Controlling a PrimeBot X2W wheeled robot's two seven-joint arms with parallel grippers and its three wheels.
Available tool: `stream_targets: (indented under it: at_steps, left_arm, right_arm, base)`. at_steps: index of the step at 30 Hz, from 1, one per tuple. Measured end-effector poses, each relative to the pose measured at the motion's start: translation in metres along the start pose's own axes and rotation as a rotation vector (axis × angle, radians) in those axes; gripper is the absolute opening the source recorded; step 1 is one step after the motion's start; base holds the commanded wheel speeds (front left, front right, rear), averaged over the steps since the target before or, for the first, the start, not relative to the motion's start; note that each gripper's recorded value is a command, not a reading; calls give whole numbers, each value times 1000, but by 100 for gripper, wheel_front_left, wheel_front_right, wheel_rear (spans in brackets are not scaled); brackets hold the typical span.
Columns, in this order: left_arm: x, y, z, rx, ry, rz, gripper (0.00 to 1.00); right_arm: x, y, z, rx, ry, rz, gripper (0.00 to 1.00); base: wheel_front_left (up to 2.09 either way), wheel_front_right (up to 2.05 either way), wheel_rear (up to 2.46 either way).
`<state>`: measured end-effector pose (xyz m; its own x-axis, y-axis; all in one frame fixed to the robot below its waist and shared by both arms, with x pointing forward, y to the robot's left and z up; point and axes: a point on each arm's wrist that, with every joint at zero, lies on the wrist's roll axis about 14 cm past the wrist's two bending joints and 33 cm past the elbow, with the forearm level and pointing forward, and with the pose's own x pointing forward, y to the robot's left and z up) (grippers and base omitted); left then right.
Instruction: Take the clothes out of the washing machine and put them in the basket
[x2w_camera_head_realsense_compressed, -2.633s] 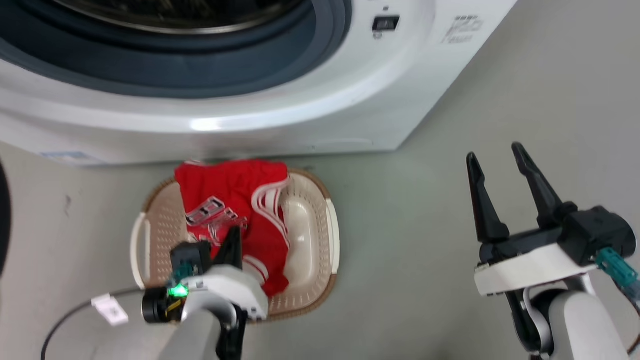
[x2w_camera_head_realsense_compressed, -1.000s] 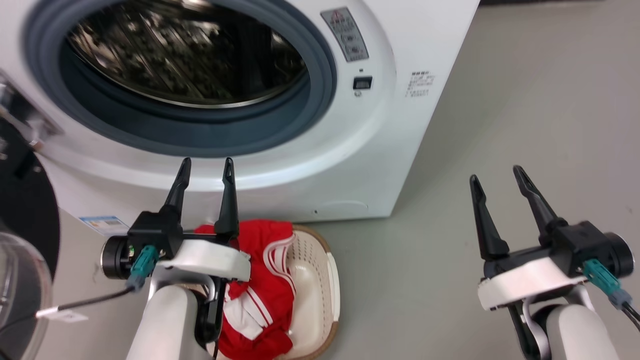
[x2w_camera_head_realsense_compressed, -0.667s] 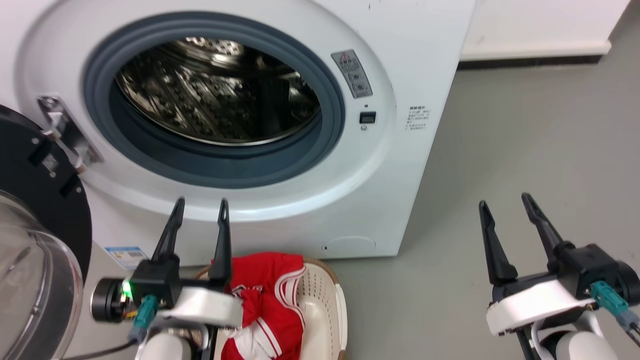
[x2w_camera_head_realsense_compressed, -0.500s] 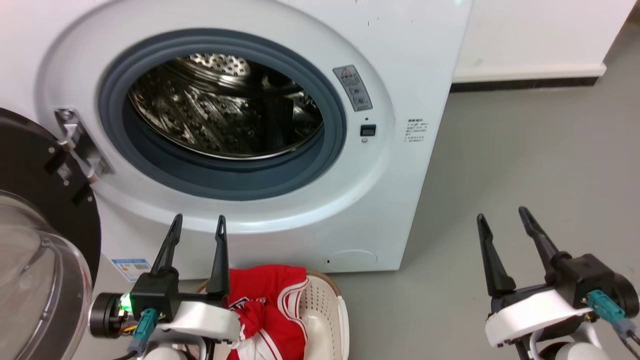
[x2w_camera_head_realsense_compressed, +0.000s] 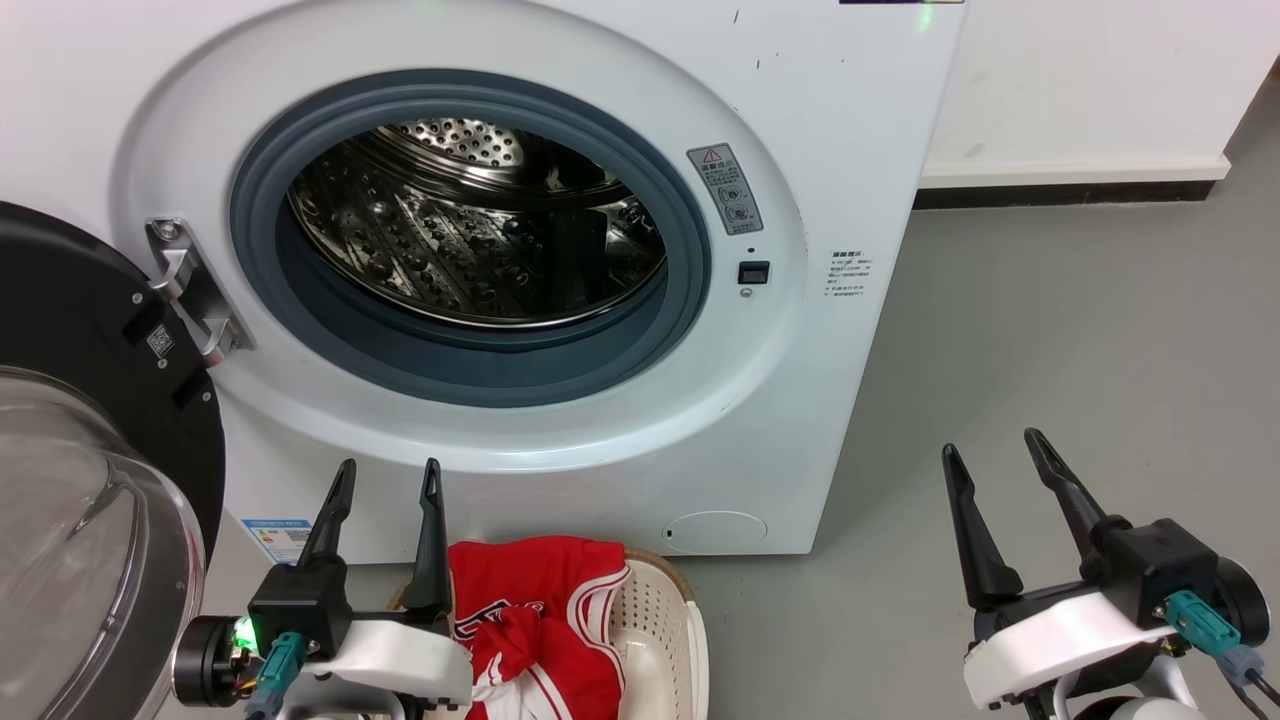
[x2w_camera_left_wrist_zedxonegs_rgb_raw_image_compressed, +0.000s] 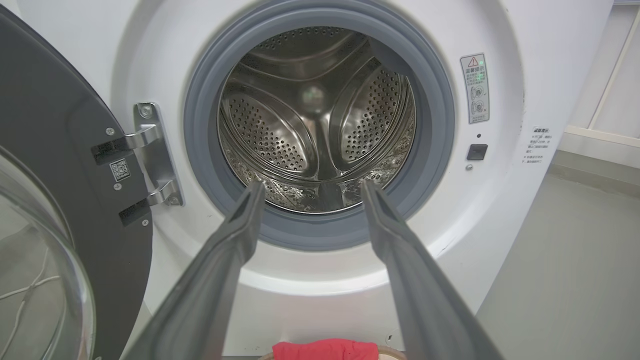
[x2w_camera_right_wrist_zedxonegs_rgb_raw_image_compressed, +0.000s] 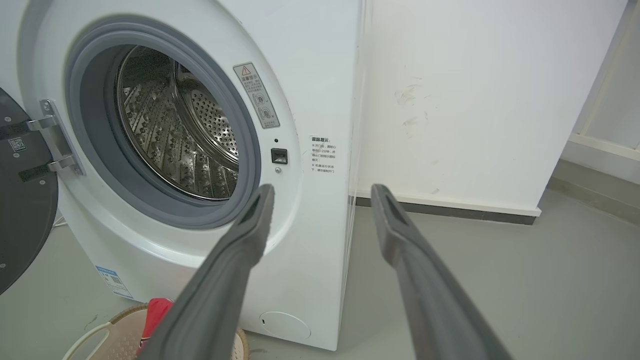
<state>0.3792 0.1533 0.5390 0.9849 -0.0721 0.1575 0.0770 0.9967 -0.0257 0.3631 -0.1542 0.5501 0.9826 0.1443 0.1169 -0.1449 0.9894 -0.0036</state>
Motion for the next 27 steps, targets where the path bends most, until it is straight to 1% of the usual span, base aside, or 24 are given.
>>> stream_targets:
  at_steps: [7, 8, 12, 19, 20, 27]
  left_arm:
    - [1, 1, -4, 3, 11, 1, 100]
    - [1, 0, -4, 4, 12, -2, 0]
    - [-5, 0, -19, -14, 65, 6, 0]
    - [-7, 10, -30, -152, 117, 53, 0]
    - [-7, 12, -31, -192, 126, 60, 0]
    - [-8, 17, -36, -321, 150, 90, 0]
  right_arm:
    - [1, 0, -3, 1, 10, 1, 100]
    - [1, 0, -4, 1, 12, 1, 0]
    - [-3, 1, -17, 22, 53, 0, 0]
    - [-6, -3, -24, 177, 68, -21, 0]
    - [-6, -4, -26, 219, 72, -28, 0]
    - [-6, -8, -31, 353, 81, -50, 0]
  base:
    - [0, 0, 0]
    - [0, 0, 0]
    - [0, 0, 0]
    - [0, 0, 0]
    - [0, 0, 0]
    - [0, 0, 0]
